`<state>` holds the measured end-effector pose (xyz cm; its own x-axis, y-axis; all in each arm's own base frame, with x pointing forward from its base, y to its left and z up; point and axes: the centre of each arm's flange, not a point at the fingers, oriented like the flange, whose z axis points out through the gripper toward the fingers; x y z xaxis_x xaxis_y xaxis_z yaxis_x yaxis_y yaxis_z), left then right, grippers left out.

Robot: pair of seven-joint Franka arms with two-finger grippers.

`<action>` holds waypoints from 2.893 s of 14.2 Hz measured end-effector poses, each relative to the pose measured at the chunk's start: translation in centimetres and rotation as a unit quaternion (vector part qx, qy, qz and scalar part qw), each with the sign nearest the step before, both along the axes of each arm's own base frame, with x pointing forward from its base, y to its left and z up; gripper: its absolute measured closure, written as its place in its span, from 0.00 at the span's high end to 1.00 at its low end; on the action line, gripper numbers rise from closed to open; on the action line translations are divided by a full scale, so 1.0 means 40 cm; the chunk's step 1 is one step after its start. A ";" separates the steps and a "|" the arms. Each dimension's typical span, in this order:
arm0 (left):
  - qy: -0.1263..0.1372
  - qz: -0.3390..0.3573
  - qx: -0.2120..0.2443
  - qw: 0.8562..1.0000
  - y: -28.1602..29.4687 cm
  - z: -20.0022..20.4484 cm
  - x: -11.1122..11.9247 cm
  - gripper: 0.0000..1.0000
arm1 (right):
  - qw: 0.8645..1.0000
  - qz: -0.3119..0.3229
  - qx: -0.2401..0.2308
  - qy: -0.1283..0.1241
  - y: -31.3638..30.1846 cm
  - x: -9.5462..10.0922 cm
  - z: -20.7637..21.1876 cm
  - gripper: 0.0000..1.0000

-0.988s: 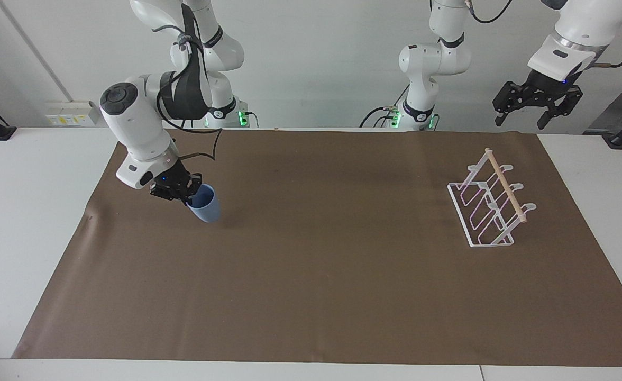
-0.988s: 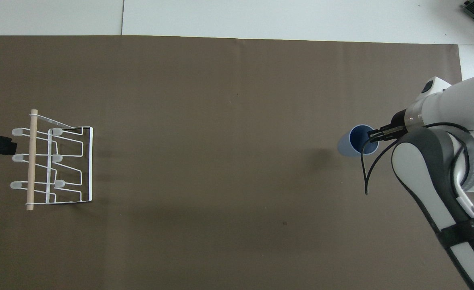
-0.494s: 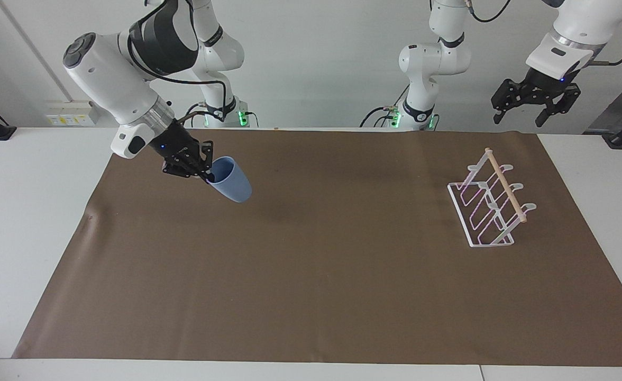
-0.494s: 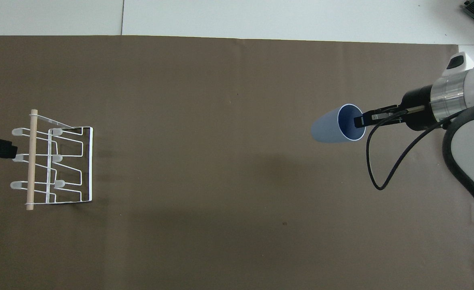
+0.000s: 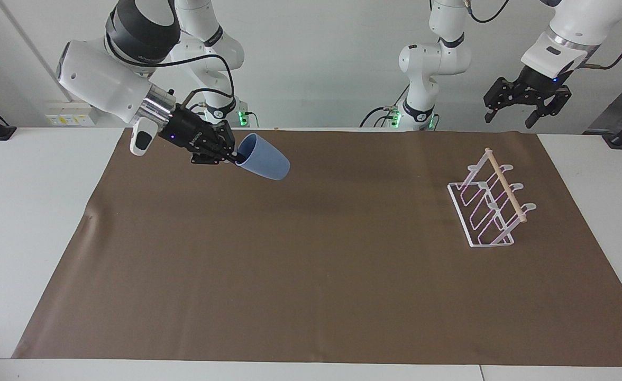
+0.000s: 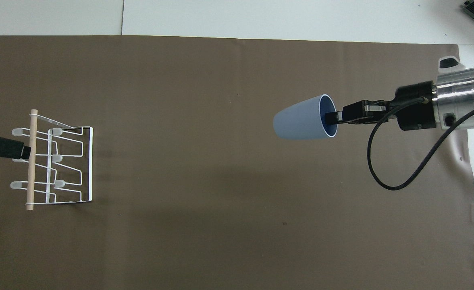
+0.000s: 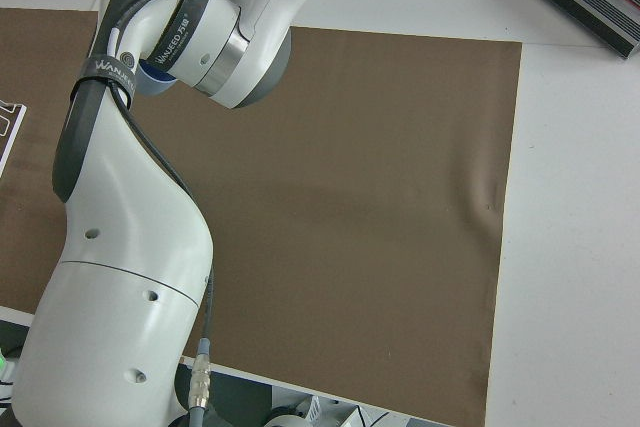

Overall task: Hang cup on cup holder
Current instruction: 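Lift the blue cup and tip it sideways toward the rack, then hold the cup out while the left gripper reaches toward it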

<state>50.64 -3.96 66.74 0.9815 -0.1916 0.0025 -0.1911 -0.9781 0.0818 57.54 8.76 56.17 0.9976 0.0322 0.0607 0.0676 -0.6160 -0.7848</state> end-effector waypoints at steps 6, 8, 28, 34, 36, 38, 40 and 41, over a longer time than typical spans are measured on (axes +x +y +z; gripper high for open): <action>-0.028 -0.130 -0.040 0.990 -0.079 -0.028 0.007 1.00 | 0.984 -0.022 0.156 0.089 0.077 -0.057 -0.115 0.05; -0.038 -0.221 -0.041 0.974 -0.138 -0.027 -0.005 1.00 | 0.976 -0.037 0.189 0.104 0.127 -0.066 -0.145 0.05; -0.134 -0.561 -0.087 0.812 -0.516 -0.026 -0.085 1.00 | 0.932 -0.098 0.311 0.158 0.321 -0.115 -0.199 0.05; -0.143 -0.519 -0.112 0.835 -0.558 -0.018 -0.090 1.00 | 0.932 -0.098 0.311 0.158 0.321 -0.116 -0.200 0.05; -0.151 -0.503 -0.114 0.843 -0.590 -0.018 -0.092 1.00 | 0.933 -0.094 0.311 0.158 0.331 -0.120 -0.200 0.05; -0.152 -0.494 -0.117 0.848 -0.629 -0.023 -0.100 1.00 | 0.934 -0.092 0.308 0.158 0.344 -0.125 -0.202 0.05; -0.145 -0.494 -0.119 0.849 -0.656 -0.042 -0.100 1.00 | 0.934 -0.096 0.306 0.157 0.345 -0.124 -0.204 0.05; -0.143 -0.493 -0.119 0.850 -0.658 -0.050 -0.094 1.00 | 0.934 -0.098 0.305 0.157 0.343 -0.124 -0.206 0.05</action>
<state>46.87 -30.28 64.73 0.2962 -0.8814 0.3678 -0.9539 -0.2926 0.0670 52.59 22.47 47.93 0.9525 -0.0969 -0.2886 -0.2921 -0.0234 -0.9561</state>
